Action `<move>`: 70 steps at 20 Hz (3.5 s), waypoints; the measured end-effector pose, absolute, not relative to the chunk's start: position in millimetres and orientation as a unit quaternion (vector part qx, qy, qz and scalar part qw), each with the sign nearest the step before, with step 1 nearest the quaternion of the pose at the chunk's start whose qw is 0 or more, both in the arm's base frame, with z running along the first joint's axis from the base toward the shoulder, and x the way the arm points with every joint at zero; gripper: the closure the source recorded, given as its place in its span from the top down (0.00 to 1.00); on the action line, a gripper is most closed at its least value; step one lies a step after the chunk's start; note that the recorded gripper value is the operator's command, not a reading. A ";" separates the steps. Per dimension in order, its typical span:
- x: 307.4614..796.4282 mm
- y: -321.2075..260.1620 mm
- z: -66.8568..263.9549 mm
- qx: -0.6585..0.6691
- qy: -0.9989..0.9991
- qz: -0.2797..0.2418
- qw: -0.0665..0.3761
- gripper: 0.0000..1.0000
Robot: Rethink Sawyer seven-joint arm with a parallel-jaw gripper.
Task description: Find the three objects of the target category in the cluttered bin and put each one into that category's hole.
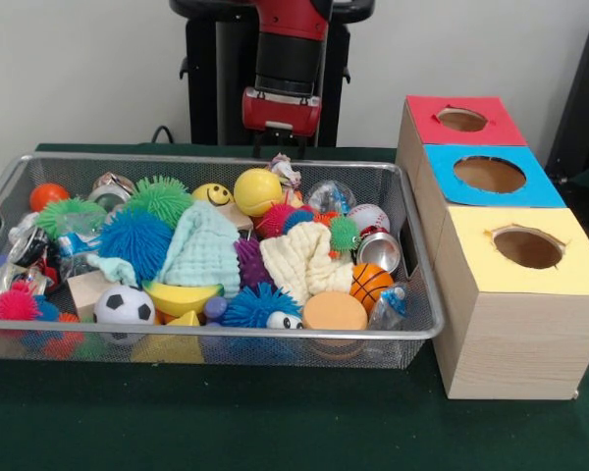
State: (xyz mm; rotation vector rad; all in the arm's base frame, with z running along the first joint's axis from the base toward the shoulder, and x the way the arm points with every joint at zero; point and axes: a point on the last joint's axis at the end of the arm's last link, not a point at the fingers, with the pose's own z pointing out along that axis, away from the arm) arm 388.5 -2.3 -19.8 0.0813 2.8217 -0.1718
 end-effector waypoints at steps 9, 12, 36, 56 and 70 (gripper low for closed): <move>396.0 -2.6 -7.3 0.034 0.989 -0.060 0.130 1.00; 399.2 -3.0 -0.8 0.037 0.990 -0.061 0.119 1.00; 395.7 -30.9 -12.8 0.093 0.991 -0.031 0.086 1.00; 409.1 -16.3 23.0 0.071 0.995 -0.039 0.064 1.00; 432.8 -5.1 49.9 0.052 0.992 -0.044 0.106 1.00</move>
